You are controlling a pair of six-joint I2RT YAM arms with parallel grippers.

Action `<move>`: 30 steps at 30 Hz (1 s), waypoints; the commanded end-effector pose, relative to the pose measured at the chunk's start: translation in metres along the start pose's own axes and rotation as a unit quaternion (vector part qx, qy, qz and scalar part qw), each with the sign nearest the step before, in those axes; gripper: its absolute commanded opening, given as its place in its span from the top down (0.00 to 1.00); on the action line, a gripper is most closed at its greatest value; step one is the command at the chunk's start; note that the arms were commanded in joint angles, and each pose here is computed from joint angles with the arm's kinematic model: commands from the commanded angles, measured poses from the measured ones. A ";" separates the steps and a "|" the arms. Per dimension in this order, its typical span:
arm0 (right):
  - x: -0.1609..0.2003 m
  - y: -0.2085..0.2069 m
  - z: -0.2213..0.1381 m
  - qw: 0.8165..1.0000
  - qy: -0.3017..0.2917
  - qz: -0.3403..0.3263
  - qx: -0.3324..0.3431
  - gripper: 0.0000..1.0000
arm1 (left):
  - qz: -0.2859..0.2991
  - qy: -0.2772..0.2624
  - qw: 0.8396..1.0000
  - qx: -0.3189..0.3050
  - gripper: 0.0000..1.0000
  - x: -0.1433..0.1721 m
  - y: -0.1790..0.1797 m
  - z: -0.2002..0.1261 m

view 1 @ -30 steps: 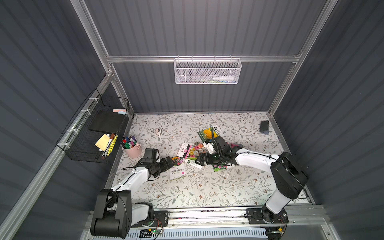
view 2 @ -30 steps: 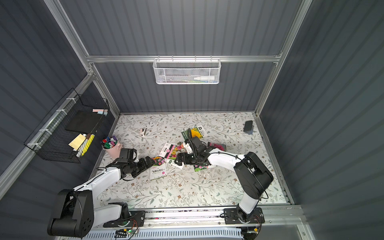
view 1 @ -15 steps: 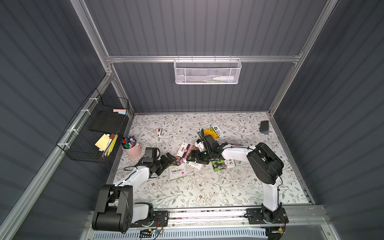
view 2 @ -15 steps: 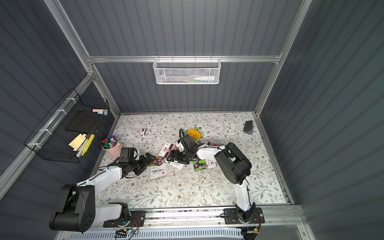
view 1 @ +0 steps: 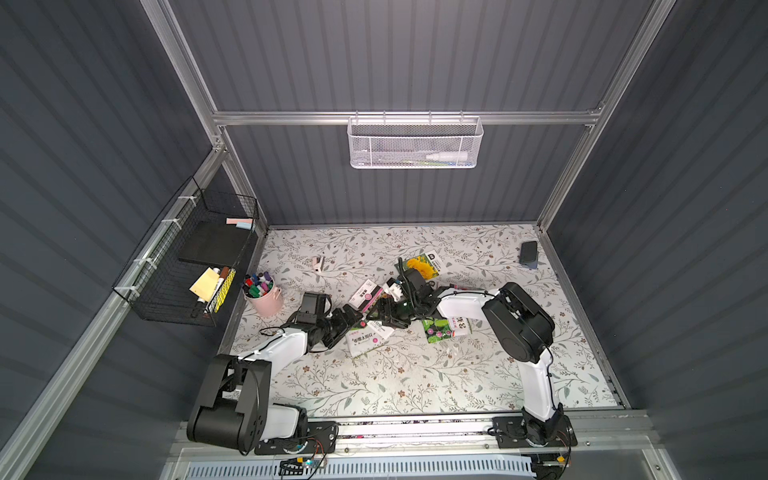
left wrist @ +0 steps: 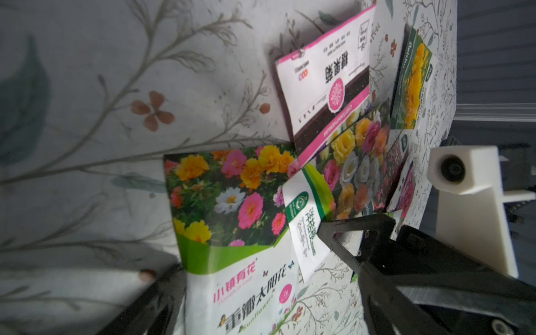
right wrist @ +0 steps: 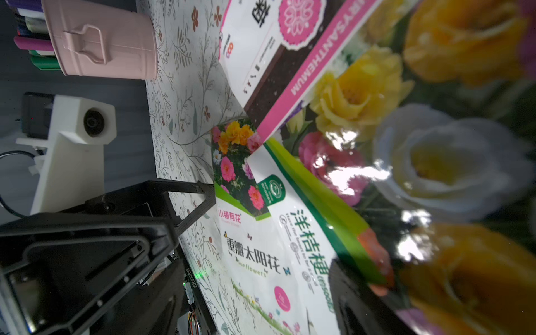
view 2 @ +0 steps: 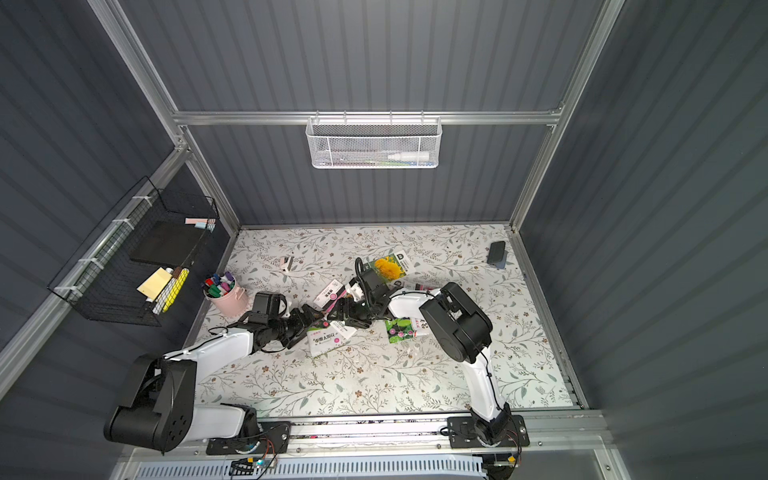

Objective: Arrange the seed packets in a row
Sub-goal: Pick up the seed packet from the center of the board.

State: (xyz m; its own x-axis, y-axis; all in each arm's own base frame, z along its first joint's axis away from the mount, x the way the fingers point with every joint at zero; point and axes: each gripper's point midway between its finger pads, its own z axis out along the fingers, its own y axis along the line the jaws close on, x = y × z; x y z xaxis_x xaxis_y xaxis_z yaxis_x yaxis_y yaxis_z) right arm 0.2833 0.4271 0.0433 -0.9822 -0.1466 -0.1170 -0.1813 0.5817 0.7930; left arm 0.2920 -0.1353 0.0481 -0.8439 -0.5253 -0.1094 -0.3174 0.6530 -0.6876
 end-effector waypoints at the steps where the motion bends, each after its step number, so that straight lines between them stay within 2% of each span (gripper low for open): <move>1: 0.023 -0.036 0.017 0.997 0.036 0.053 0.044 0.22 | -0.063 0.062 0.994 -0.067 0.14 0.035 0.039 0.011; 3: 0.024 -0.037 0.019 0.997 0.038 0.054 0.043 0.22 | -0.071 0.061 0.994 -0.055 0.22 0.031 0.033 0.014; 9: 0.026 -0.044 0.021 0.996 0.038 0.064 0.051 0.22 | -0.085 0.050 0.995 -0.021 0.62 0.018 0.015 0.022; 12: 0.028 -0.045 0.020 0.996 0.036 0.065 0.053 0.22 | -0.084 0.046 0.995 -0.022 0.70 0.016 0.012 0.018; 15: 0.027 -0.045 0.017 0.996 0.030 0.064 0.057 0.22 | -0.079 0.047 0.995 -0.027 0.73 0.018 0.010 0.011; 20: 0.027 -0.048 0.016 0.996 0.024 0.067 0.060 0.22 | -0.044 0.067 0.996 -0.049 0.96 0.029 0.011 -0.006; 26: 0.024 -0.040 0.007 0.996 0.011 0.058 0.062 0.21 | -0.035 0.078 0.995 -0.046 1.00 0.034 0.005 -0.015; 30: 0.025 -0.019 -0.020 0.998 -0.012 0.037 0.058 0.16 | -0.026 0.084 0.996 -0.021 1.00 0.036 -0.012 -0.027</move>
State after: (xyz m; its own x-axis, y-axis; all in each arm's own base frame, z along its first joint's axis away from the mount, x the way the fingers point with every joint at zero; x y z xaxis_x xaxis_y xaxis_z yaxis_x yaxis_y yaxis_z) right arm 0.2763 0.4198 0.0468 -0.9866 -0.1100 -0.1204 -0.1624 0.5968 0.7858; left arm 0.2581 -0.1413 0.0537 -0.8610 -0.5055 0.0558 -0.4215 0.6478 -0.6346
